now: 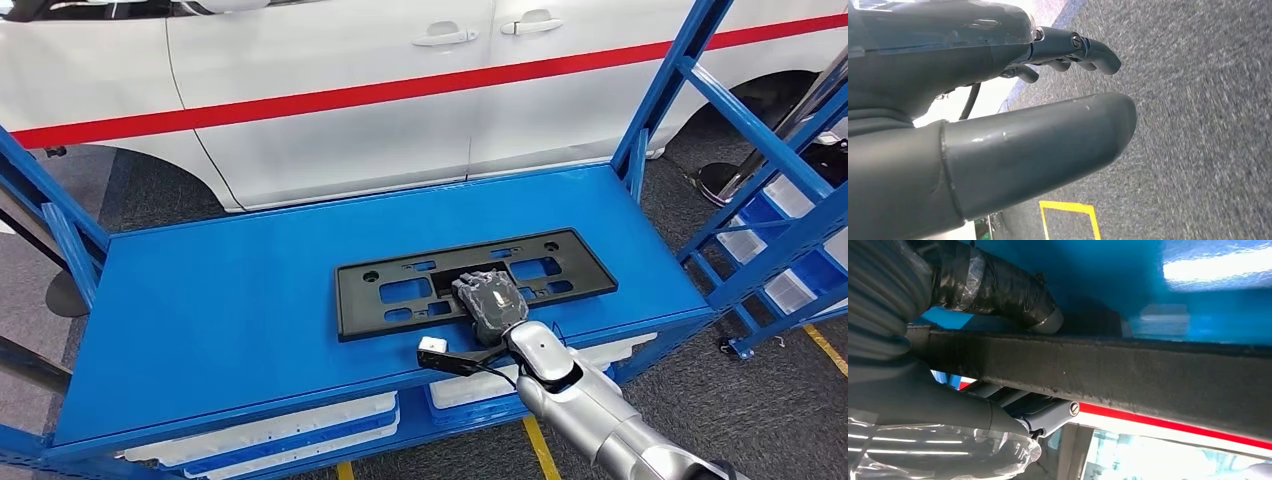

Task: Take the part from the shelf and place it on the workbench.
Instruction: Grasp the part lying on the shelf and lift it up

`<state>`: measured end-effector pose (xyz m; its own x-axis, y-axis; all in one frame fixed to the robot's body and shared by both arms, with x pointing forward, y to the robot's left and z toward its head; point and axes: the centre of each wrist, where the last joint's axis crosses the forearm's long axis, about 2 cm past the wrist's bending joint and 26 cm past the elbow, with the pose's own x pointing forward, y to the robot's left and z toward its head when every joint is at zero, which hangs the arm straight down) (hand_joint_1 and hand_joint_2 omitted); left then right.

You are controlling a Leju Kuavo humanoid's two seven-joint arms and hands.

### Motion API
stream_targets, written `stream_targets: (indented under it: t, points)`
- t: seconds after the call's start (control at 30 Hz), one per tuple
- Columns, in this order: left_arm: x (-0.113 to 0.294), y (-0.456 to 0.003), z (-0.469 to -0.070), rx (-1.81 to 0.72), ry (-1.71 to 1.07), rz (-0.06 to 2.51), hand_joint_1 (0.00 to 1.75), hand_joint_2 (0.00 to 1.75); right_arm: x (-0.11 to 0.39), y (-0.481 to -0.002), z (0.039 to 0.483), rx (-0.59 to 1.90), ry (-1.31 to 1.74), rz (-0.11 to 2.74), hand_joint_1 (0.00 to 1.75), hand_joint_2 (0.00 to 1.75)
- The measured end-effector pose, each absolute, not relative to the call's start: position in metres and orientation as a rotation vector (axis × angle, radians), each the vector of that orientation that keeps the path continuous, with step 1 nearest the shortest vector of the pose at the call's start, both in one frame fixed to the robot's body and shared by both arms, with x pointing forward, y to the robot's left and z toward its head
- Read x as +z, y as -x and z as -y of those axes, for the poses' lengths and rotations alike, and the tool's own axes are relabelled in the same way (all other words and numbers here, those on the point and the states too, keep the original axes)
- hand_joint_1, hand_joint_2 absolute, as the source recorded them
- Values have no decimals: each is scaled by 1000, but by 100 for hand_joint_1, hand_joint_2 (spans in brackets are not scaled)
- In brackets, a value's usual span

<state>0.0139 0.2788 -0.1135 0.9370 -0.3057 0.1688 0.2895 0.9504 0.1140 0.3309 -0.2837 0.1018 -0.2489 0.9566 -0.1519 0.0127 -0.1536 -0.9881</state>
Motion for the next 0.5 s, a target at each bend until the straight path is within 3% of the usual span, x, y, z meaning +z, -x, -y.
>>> stream_targets:
  t: [0.13,0.5]
  points:
    - [-113,-16,-280,-293,-82,192,0,175,102,-332,281,1516,1177,1320,174,175]
    - [-113,-17,-285,-241,-67,195,0,175,102,-333,277,1517,1155,1337,175,175]
